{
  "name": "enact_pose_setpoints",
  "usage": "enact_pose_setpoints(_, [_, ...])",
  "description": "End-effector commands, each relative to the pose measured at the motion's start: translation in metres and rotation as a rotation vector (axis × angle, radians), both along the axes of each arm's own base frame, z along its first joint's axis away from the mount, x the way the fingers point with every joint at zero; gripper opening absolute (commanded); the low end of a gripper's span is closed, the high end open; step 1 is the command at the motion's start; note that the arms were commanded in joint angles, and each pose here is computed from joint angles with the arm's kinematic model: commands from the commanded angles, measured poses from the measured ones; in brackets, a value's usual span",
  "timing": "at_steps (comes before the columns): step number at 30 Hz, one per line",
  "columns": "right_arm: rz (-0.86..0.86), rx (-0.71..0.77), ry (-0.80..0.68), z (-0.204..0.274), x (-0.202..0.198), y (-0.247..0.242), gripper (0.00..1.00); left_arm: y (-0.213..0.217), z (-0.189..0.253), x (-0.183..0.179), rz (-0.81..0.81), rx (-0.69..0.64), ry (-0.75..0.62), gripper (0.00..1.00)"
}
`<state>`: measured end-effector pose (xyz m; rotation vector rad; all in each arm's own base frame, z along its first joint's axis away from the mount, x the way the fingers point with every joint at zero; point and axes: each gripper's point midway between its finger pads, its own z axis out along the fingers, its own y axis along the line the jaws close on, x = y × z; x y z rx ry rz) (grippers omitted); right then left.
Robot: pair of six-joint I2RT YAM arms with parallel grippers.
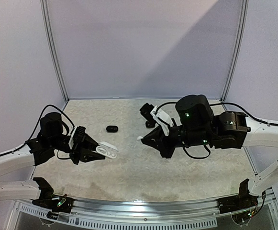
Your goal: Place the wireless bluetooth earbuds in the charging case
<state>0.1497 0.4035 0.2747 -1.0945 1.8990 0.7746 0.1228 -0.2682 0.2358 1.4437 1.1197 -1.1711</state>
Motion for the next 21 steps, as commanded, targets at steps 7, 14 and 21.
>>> enact_pose_setpoints(7, [0.198, 0.038, -0.256, 0.064, -0.029, 0.04, 0.0, -0.006, 0.016, 0.007, -0.017, -0.02, -0.013, 0.0])
enact_pose_setpoints(14, [0.29, -0.075, -0.269, 0.047, -0.041, 0.066, 0.0, -0.005, 0.017, 0.007, -0.003, -0.023, 0.001, 0.0])
enact_pose_setpoints(21, [0.322, -0.195, -0.268, 0.012, -0.04, 0.079, 0.0, -0.004, 0.016, 0.006, 0.003, -0.022, 0.009, 0.0])
